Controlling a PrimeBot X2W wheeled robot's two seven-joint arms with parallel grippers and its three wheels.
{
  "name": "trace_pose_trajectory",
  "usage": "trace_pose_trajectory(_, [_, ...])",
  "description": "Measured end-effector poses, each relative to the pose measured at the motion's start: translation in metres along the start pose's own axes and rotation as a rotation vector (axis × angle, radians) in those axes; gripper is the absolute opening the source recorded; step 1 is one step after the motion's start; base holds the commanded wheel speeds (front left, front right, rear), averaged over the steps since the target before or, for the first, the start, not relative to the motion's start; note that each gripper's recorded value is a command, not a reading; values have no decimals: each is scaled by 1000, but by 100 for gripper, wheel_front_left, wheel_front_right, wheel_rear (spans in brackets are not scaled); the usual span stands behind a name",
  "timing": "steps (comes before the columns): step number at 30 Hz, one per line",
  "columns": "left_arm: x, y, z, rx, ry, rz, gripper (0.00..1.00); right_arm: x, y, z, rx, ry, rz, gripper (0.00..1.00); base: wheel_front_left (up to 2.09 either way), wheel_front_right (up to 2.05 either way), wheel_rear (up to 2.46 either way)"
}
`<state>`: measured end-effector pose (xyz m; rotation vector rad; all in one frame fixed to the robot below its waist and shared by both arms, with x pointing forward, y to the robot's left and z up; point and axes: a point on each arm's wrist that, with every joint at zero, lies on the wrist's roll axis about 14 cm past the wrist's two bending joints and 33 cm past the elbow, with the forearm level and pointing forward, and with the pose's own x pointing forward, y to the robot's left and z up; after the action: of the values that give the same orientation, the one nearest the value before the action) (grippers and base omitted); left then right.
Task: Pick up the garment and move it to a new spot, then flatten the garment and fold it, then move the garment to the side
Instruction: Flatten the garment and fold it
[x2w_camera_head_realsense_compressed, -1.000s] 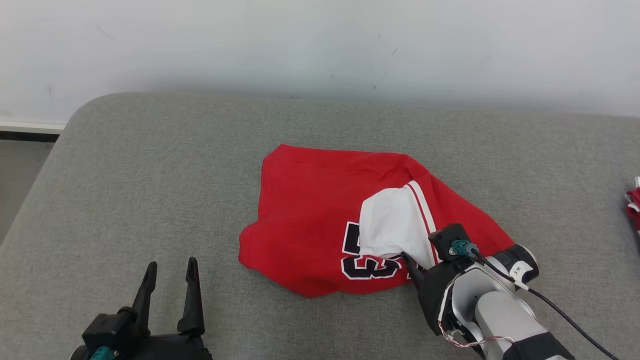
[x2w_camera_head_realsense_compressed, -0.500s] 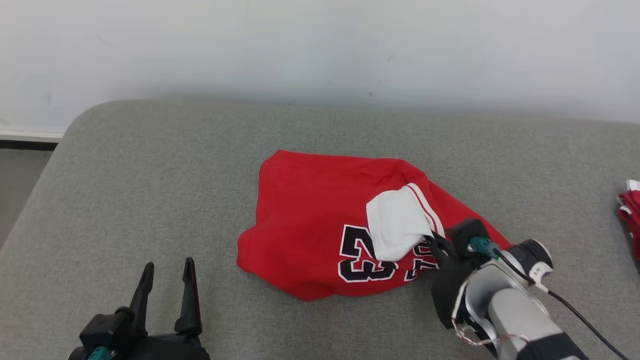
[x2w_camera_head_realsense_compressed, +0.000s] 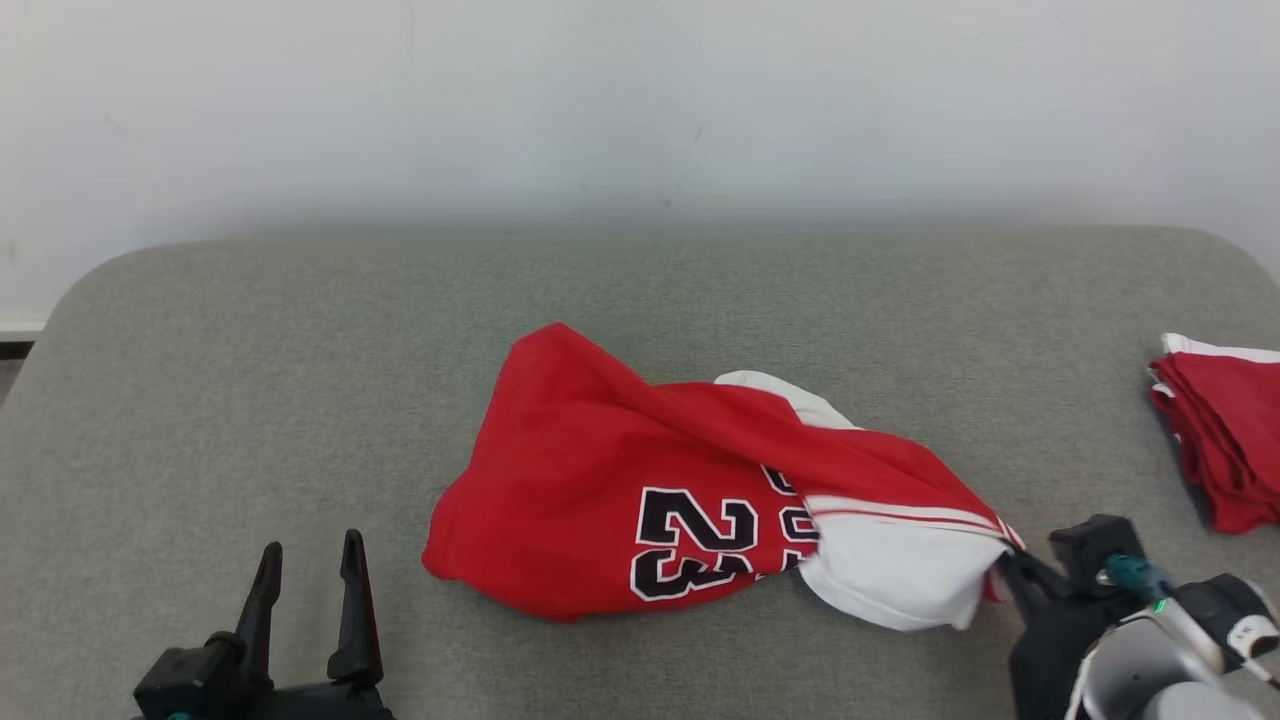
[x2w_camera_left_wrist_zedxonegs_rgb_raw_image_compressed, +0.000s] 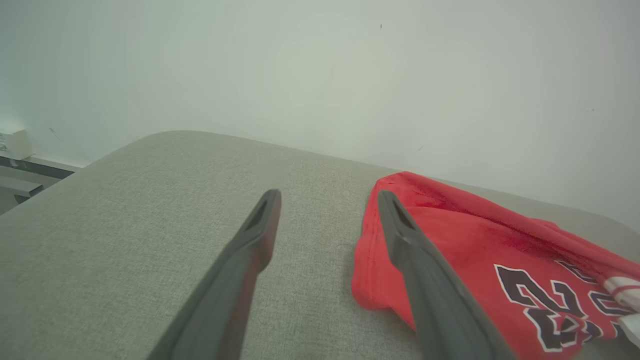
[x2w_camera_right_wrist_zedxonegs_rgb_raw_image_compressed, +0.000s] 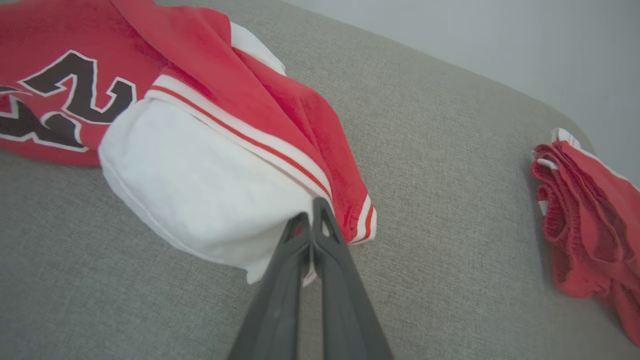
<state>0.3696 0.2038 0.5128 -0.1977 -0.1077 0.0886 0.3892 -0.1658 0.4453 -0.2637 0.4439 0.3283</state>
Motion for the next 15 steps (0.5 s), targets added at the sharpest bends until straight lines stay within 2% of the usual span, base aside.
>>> trace_pose_trajectory(5, [2,-13,0,-6,-2,-38,100,-26,-40,6,32,-19,-131,0,0,0,0])
trace_pose_trajectory(8, [1,-15,2,-6,-5,-45,100,-35,-53,-1,36,23,-181,0,0,0,0])
trace_pose_trajectory(9, [-1,-16,1,-7,-3,-47,100,-37,-53,-5,41,40,-187,33,0,0,0])
trace_pose_trajectory(10, [-2,-17,0,-7,0,-50,100,-37,-53,-9,52,56,-190,100,0,0,0])
trace_pose_trajectory(15, [-5,-17,1,-7,-1,-51,100,-37,-54,-24,59,115,-205,100,0,0,0])
